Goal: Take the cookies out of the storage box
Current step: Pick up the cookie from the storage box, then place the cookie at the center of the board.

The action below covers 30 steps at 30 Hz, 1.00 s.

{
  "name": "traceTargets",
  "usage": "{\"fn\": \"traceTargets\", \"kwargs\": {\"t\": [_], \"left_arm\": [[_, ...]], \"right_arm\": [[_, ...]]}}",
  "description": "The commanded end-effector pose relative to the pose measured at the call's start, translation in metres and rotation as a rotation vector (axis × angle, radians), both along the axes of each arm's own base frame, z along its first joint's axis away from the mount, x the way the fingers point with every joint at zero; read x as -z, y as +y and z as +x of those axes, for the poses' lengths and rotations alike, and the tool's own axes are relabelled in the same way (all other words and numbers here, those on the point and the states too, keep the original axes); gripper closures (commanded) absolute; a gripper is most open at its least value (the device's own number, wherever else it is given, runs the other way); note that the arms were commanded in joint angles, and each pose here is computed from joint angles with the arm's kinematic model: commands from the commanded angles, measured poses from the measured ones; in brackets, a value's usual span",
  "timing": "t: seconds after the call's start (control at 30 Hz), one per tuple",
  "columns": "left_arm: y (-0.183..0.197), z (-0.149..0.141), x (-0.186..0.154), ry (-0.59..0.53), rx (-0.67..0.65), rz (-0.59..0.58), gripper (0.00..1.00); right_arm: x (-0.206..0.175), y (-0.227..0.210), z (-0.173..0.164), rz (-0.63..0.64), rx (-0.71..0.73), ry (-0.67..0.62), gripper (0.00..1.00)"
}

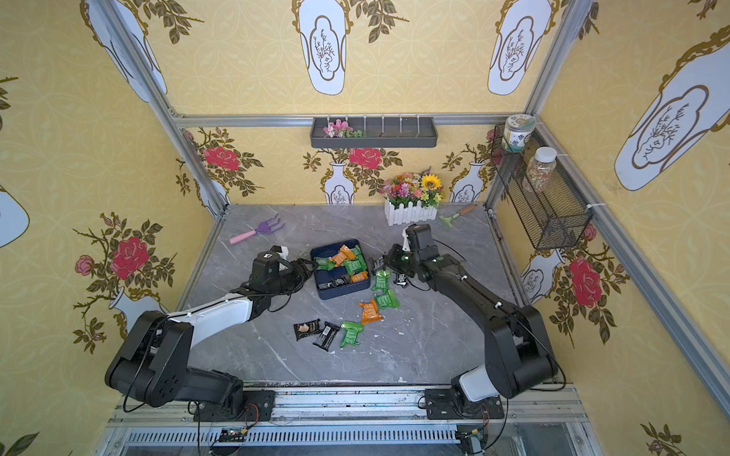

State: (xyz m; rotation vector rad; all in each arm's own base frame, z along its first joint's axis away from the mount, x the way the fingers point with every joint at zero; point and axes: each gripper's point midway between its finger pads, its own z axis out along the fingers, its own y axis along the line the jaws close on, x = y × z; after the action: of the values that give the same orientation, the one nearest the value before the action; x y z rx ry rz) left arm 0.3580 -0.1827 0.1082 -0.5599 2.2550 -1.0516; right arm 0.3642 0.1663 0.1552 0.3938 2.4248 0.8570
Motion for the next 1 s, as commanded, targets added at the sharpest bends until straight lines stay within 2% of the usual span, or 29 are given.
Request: {"fn": "traceTargets", "kwargs": {"t": [0.0, 0.13, 0.27, 0.53, 0.57, 0.63, 0.7, 0.77, 0.87, 0.97], "left_arm": [[-0.002, 0.001, -0.002, -0.014, 0.012, -0.001, 0.37], [-0.002, 0.001, 0.002, -0.001, 0.008, -0.003, 0.37], [-0.001, 0.002, 0.006, 0.014, -0.002, 0.0, 0.38], [0.0, 0.0, 0.005, 0.019, -0.006, -0.001, 0.39], [0.0, 0.0, 0.005, 0.019, -0.006, -0.003, 0.39], [0.0, 0.0, 0.005, 0.019, -0.005, -0.003, 0.39], [0.0, 0.001, 0.006, 0.02, -0.006, -0.002, 0.39], [0.0, 0.001, 0.005, 0.016, -0.006, -0.002, 0.39], [-0.001, 0.001, 0.004, 0.015, -0.004, -0.004, 0.39], [0.0, 0.001, 0.005, 0.02, -0.01, -0.004, 0.39]], "right_arm": [[0.027, -0.042, -0.028, -0.069, 0.065, 0.099, 1.0], [0.048, -0.071, -0.045, -0.015, 0.134, 0.146, 1.0], [0.072, -0.068, -0.049, 0.109, 0.136, 0.195, 1.0], [0.098, -0.076, -0.052, 0.098, 0.149, 0.219, 1.0], [0.099, -0.079, -0.053, 0.089, 0.152, 0.218, 0.95], [0.1, -0.083, -0.054, 0.061, 0.157, 0.215, 0.68], [0.098, -0.087, -0.055, 0.03, 0.157, 0.213, 0.55], [0.092, -0.092, -0.054, -0.012, 0.157, 0.202, 0.5], [0.074, -0.093, -0.048, -0.068, 0.139, 0.153, 0.49], [0.057, -0.056, -0.039, -0.174, 0.014, 0.108, 0.49]]}}
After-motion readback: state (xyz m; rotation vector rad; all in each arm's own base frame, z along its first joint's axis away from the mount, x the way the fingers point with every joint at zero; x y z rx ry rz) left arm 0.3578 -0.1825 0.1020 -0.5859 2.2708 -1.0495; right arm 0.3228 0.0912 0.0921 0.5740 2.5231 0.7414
